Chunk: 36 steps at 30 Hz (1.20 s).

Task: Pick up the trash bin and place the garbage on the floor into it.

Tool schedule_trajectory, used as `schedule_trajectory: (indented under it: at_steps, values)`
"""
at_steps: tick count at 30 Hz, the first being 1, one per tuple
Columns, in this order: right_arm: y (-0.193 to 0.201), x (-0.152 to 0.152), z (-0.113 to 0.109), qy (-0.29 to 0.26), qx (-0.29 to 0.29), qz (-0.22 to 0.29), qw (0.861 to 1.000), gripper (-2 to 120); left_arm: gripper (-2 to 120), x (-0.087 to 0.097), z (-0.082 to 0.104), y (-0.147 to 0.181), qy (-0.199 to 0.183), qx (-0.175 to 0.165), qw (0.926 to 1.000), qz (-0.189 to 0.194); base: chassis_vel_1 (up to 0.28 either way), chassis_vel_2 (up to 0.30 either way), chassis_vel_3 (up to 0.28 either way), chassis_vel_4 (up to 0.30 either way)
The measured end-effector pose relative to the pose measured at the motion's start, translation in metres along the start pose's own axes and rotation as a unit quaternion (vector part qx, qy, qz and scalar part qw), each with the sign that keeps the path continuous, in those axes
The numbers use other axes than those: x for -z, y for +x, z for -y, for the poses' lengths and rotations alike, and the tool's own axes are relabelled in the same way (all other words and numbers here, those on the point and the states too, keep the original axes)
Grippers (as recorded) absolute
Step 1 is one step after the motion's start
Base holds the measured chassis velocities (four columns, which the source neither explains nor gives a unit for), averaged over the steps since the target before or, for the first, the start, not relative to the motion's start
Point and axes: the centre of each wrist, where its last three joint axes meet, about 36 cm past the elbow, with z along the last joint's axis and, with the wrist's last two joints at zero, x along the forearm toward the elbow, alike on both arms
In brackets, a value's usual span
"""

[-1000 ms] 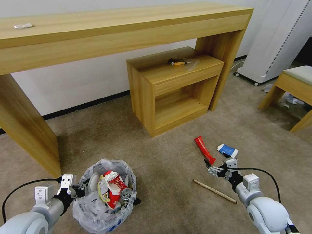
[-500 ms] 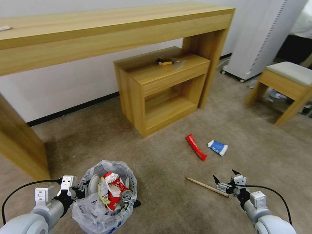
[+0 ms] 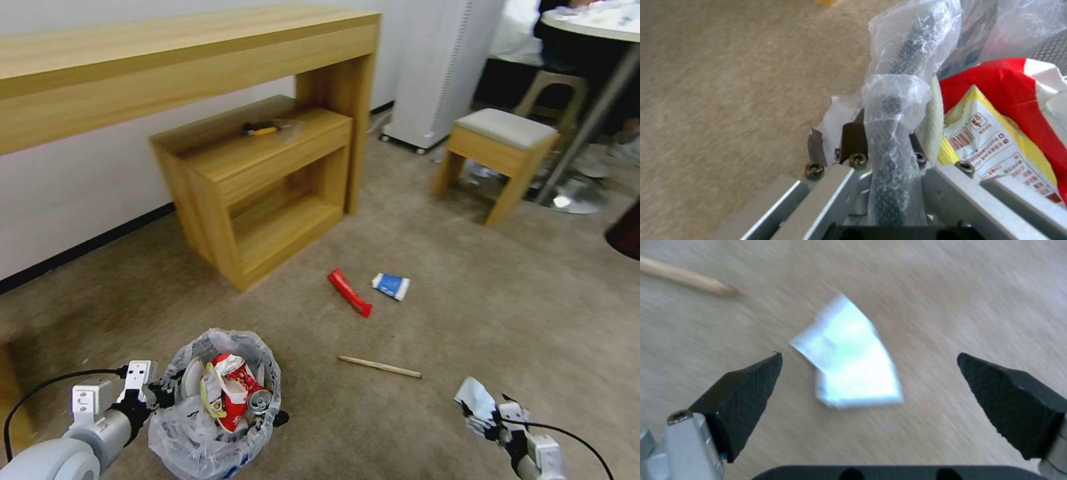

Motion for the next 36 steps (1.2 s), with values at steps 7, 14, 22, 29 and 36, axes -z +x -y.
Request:
schedule_trajectory:
  at_steps: [7, 14, 22, 29, 36]
  values:
    - [-0.015, -0.019, 0.023, -0.009, -0.043, -0.034, 0.998, 100, 0, 0.0, 0.001, 0.001, 0.0, -0.001, 1.0, 0.0, -0.013, -0.016, -0.019, -0.004]
    - [-0.049, -0.018, 0.069, 0.013, -0.08, -0.027, 0.996, 100, 0, -0.004, 0.003, 0.005, -0.005, -0.001, 1.0, -0.008, 0.0, 0.0, 0.0, 0.0]
    - [-0.103, 0.011, 0.069, 0.026, 0.01, 0.066, 0.997, 100, 0, -0.003, 0.008, 0.005, -0.012, -0.008, 0.9999, -0.007, 0.0, 0.0, 0.0, 0.0]
    - [-0.135, 0.014, 0.008, -0.02, 0.027, 0.024, 0.999, 100, 0, -0.001, 0.012, 0.007, -0.015, -0.011, 0.9998, -0.002, 0.0, 0.0, 0.0, 0.0]
    - [-0.143, 0.005, -0.016, -0.056, 0.027, -0.024, 0.998, 100, 0, 0.002, 0.011, 0.007, -0.016, -0.008, 0.9998, 0.002, 0.0, 0.0, 0.0, 0.0]
